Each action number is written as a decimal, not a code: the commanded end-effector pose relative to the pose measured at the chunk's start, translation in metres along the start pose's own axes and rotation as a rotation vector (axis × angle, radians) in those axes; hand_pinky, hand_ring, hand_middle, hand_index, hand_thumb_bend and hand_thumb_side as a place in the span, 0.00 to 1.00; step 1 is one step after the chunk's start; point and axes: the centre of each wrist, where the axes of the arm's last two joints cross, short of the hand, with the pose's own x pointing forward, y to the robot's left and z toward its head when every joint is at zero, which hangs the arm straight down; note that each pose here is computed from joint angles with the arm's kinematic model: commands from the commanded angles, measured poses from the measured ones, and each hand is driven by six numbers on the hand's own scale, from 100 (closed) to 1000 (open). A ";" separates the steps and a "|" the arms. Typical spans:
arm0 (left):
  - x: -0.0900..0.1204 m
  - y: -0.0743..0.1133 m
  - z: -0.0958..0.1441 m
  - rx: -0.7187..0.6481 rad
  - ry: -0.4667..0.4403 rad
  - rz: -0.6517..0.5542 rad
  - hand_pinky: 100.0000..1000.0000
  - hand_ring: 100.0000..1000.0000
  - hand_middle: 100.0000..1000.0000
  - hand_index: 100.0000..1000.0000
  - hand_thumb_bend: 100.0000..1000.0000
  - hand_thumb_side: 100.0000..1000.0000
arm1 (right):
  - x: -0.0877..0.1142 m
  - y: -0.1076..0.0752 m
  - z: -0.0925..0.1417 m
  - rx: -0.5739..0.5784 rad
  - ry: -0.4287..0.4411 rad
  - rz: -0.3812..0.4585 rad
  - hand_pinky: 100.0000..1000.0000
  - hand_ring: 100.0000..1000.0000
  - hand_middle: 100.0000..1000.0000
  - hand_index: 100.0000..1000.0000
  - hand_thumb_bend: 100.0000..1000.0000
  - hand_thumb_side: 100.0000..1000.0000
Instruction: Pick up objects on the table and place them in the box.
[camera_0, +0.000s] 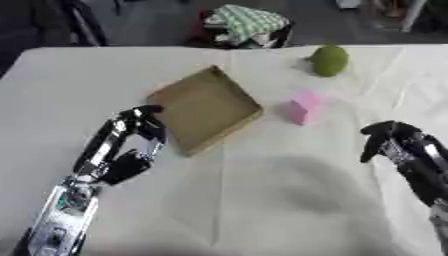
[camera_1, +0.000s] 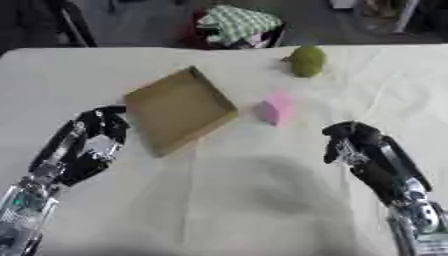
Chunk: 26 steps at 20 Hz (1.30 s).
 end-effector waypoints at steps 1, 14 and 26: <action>0.005 0.005 -0.001 0.004 -0.021 -0.011 0.57 0.54 0.55 0.83 0.04 0.55 | 0.018 -0.021 -0.005 -0.009 -0.058 0.086 0.41 0.39 0.38 0.65 0.00 0.46; 0.004 0.003 0.000 -0.023 -0.024 -0.013 0.57 0.54 0.55 0.84 0.02 0.58 | 0.065 -0.063 -0.042 0.182 -0.218 0.434 0.51 0.54 0.57 0.88 0.00 0.26; 0.007 -0.002 -0.002 -0.043 -0.036 0.009 0.57 0.54 0.56 0.84 0.01 0.60 | 0.088 -0.130 -0.092 0.409 -0.164 0.697 0.63 0.71 0.76 0.95 0.00 0.35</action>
